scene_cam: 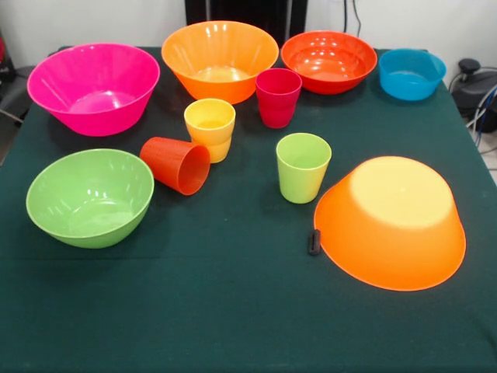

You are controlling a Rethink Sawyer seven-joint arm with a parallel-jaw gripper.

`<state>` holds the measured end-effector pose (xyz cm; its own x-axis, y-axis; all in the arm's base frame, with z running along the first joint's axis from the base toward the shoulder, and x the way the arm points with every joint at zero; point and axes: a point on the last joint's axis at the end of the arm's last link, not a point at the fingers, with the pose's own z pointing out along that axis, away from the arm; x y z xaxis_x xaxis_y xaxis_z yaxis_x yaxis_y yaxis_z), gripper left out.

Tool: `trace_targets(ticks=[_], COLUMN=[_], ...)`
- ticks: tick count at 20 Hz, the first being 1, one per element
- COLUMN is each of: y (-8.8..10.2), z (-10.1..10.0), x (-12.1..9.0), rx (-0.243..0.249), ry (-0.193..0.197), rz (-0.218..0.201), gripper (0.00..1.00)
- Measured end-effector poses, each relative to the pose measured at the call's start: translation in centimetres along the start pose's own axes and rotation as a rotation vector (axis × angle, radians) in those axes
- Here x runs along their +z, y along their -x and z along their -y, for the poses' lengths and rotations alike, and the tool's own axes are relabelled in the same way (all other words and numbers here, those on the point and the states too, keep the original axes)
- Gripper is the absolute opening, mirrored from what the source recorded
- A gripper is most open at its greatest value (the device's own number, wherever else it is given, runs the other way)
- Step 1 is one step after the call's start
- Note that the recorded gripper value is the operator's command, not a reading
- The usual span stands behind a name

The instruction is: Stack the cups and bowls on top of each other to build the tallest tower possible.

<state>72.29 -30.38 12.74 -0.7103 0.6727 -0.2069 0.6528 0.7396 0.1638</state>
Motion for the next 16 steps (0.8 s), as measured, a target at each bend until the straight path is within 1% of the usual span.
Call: trace_targets(ticks=[1, 4, 6, 9, 12, 14, 16], y=[-0.4, -1.3, -2.2, -2.9, -4.0, -5.0, -5.5], z=[0.0, -0.2, -0.8, -1.3, -2.5, -3.6, -4.1], x=[0.1, 0.5, 0.9, 1.1, 1.3, 1.6, 1.6], rx=[-0.023, -0.052, -0.063, -0.068, -0.080, -0.100, -0.114], ry=[0.005, 0.024, 0.049, 0.069, 0.096, 0.110, 0.117], rz=[-0.007, -0.027, -0.047, -0.064, -0.087, -0.102, -0.108], gripper=[0.00, 0.00, 0.00, 0.00, 0.00, 0.00, 0.00])
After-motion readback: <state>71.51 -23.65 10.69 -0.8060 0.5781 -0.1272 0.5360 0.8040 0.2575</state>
